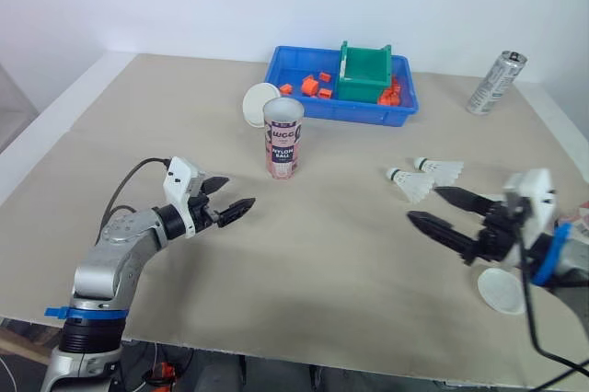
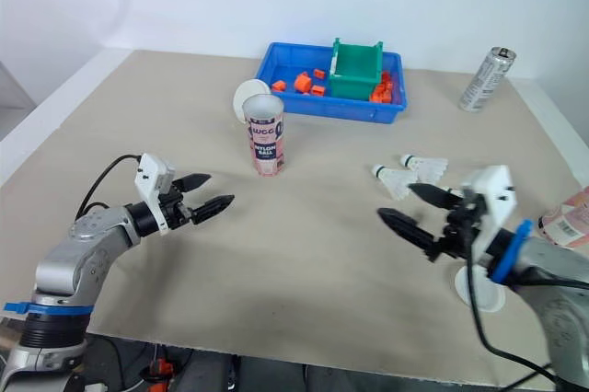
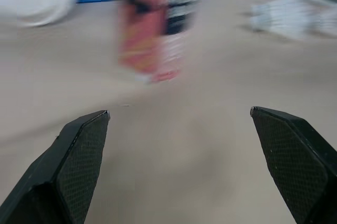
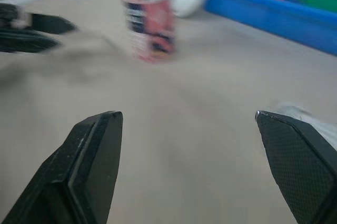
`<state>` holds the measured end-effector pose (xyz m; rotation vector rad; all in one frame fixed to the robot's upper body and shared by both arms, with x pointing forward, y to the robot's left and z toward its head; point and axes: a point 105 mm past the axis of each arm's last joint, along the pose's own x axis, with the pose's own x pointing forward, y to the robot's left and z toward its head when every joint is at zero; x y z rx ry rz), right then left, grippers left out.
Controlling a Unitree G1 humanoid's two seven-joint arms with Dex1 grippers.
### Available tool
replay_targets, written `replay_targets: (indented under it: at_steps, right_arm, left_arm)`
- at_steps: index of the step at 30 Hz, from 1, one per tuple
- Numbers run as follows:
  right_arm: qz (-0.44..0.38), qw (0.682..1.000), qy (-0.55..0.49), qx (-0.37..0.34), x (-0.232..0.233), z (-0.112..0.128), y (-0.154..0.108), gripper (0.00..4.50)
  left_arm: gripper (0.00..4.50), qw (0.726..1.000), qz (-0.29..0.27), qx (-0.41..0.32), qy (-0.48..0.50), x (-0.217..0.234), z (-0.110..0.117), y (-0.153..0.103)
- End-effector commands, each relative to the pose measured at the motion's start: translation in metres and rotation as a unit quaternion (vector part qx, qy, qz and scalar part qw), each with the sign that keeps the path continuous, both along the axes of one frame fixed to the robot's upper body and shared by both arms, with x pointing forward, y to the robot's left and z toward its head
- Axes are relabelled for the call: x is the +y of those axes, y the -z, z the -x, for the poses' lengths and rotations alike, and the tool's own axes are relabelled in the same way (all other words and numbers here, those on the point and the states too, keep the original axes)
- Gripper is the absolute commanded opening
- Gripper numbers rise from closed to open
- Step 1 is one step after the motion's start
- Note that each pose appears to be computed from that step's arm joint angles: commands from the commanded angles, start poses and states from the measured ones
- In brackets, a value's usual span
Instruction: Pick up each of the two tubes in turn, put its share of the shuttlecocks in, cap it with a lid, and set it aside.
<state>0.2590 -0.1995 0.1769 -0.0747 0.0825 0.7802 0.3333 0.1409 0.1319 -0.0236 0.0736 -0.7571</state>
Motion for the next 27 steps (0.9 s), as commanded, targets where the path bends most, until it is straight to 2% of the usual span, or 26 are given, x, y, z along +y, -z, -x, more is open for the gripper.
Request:
replay_targets:
  at_steps: [1,4,10,19,27]
  right_arm:
    - [0.005,0.999,-0.023,-0.031,0.016,0.003,-0.009,4.33]
    - [-0.001,0.999,-0.031,-0.037,0.026,0.004,-0.008,4.33]
    - [-0.009,0.999,-0.014,-0.048,0.033,0.005,-0.005,4.33]
    - [-0.013,0.998,-0.003,-0.059,0.038,0.017,-0.009,4.33]
    - [-0.004,0.998,0.012,-0.06,0.038,0.021,-0.007,4.33]
  left_arm:
    - [4.5,0.999,0.005,-0.042,0.01,-0.009,-0.008,-0.015]
    - [4.5,0.998,0.001,-0.051,0.036,-0.023,-0.016,-0.012]
    - [4.5,0.997,-0.009,-0.067,0.047,-0.036,-0.051,-0.008]
    - [4.5,0.994,-0.042,-0.069,0.078,-0.053,-0.083,-0.007]
    - [4.5,0.991,0.0,-0.077,0.106,-0.09,-0.094,-0.021]
